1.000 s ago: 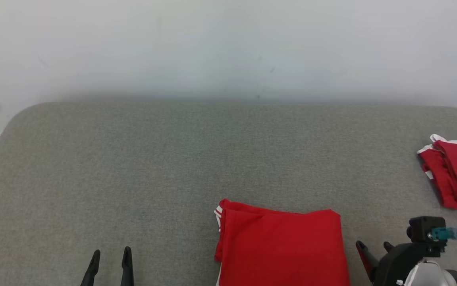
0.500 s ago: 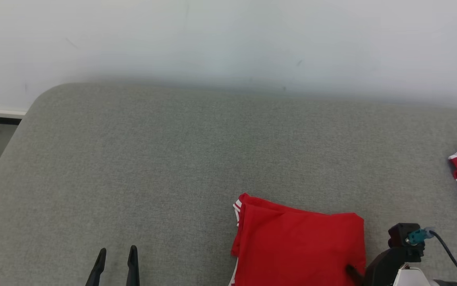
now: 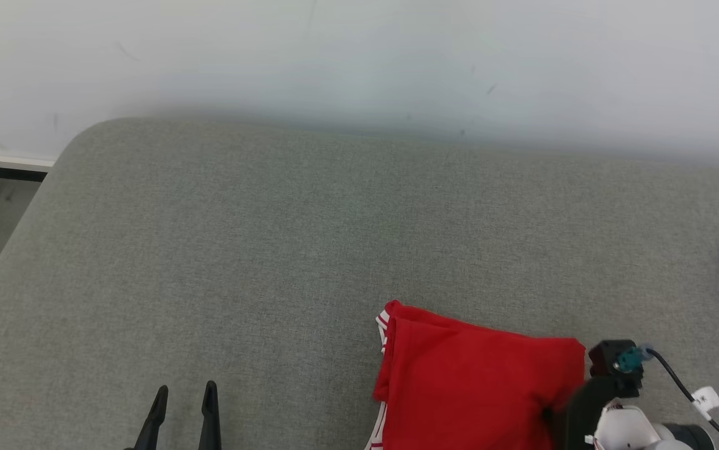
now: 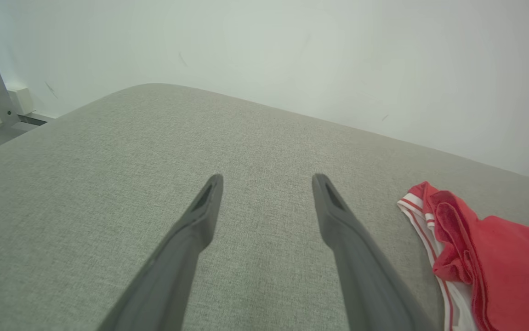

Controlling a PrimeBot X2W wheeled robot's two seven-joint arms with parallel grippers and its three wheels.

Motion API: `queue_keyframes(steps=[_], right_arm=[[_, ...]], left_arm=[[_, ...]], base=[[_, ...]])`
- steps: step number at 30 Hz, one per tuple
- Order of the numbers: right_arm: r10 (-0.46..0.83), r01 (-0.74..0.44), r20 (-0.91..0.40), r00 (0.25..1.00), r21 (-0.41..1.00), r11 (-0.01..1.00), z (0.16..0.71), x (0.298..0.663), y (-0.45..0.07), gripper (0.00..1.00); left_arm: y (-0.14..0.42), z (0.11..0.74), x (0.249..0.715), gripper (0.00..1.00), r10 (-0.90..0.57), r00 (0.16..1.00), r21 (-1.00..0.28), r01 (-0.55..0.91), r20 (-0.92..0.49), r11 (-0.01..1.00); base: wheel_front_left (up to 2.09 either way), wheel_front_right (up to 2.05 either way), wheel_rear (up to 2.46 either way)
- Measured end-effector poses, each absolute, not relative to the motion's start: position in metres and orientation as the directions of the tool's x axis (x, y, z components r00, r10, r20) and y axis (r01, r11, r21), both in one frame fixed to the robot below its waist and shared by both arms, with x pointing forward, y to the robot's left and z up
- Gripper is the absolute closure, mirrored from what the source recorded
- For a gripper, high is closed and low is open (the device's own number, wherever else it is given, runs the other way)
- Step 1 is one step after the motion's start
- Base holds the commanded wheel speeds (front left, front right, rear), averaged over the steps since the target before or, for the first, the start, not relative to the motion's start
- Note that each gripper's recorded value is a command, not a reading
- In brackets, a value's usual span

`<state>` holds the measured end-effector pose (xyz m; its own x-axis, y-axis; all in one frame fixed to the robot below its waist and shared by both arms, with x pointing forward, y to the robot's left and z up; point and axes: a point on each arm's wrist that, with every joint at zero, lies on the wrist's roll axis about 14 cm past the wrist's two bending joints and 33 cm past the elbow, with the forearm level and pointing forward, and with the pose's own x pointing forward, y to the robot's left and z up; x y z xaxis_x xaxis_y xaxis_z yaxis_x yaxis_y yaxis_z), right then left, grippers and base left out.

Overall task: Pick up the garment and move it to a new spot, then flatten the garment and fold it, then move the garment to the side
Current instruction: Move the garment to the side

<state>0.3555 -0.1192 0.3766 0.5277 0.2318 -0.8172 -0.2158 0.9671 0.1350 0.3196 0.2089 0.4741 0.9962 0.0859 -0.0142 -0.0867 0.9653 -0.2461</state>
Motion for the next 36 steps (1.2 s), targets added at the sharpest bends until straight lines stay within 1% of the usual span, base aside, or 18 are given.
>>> queue_keyframes(steps=[1, 5, 8, 12, 14, 15, 18, 20, 23, 27, 31, 36], right_arm=[[0.228, -0.22, -0.814, 0.535, 0.126, 0.967, 0.378, 0.358, -0.119, 1.0], [0.2, -0.219, -0.798, 0.569, 0.088, 0.972, 0.387, 0.371, -0.123, 1.0], [0.183, -0.198, -0.771, 0.61, 0.076, 0.977, 0.401, 0.39, -0.129, 1.0], [0.096, -0.152, -0.742, 0.664, -0.008, 0.988, 0.419, 0.42, -0.152, 1.0], [0.029, -0.138, -0.736, 0.676, -0.089, 0.986, 0.426, 0.436, -0.173, 1.0], [0.029, -0.138, -0.736, 0.676, -0.089, 0.986, 0.426, 0.436, -0.173, 1.0], [-0.056, -0.102, -0.715, 0.697, -0.175, 0.979, 0.44, 0.454, -0.205, 1.0], [-0.099, -0.063, -0.694, 0.713, -0.204, 0.977, 0.454, 0.466, -0.224, 1.0], [-0.165, 0.003, -0.677, 0.717, -0.233, 0.972, 0.467, 0.477, -0.253, 1.0], [-0.269, 0.098, -0.649, 0.711, -0.287, 0.953, 0.483, 0.483, -0.296, 1.0], [-0.364, 0.199, -0.591, 0.72, -0.326, 0.924, 0.506, 0.487, -0.333, 1.0], [-0.422, 0.276, -0.586, 0.691, -0.326, 0.904, 0.505, 0.488, -0.357, 1.0]], left_arm=[[0.208, 0.474, 0.32, 0.0, 0.084, 0.996, -0.247, -0.085, -0.015, 0.965], [0.203, 0.475, 0.325, 0.0, 0.066, 0.998, -0.253, -0.066, -0.01, 0.965], [0.198, 0.478, 0.332, 0.0, 0.048, 0.999, -0.254, -0.047, -0.001, 0.966], [0.191, 0.484, 0.343, 0.0, 0.023, 1.0, -0.253, -0.017, 0.02, 0.967], [0.185, 0.486, 0.352, 0.0, 0.001, 1.0, -0.254, 0.005, 0.026, 0.967], [0.185, 0.486, 0.352, 0.0, 0.001, 1.0, -0.254, 0.005, 0.026, 0.967], [0.18, 0.485, 0.357, 0.0, -0.012, 1.0, -0.256, 0.017, 0.023, 0.967], [0.177, 0.481, 0.359, 0.0, -0.021, 1.0, -0.263, 0.024, 0.014, 0.965], [0.173, 0.476, 0.362, 0.0, -0.035, 0.999, -0.266, 0.033, -0.002, 0.963], [0.169, 0.475, 0.372, 0.0, -0.047, 0.999, -0.267, 0.045, -0.002, 0.963], [0.168, 0.469, 0.379, 0.0, -0.052, 0.998, -0.265, 0.046, -0.018, 0.963], [0.164, 0.461, 0.39, 0.0, -0.07, 0.997, -0.254, 0.059, -0.035, 0.965]], base=[[0.0, 0.0, 0.0], [0.0, 0.0, 0.0], [0.0, 0.0, 0.0], [0.0, 0.0, 0.0], [0.0, 0.0, 0.0], [0.0, 0.0, 0.0], [0.0, 0.0, 0.0], [0.0, 0.0, 0.0], [0.0, 0.0, 0.0], [0.0, 0.0, 0.0], [0.0, 0.0, 0.0], [0.0, 0.0, 0.0]])
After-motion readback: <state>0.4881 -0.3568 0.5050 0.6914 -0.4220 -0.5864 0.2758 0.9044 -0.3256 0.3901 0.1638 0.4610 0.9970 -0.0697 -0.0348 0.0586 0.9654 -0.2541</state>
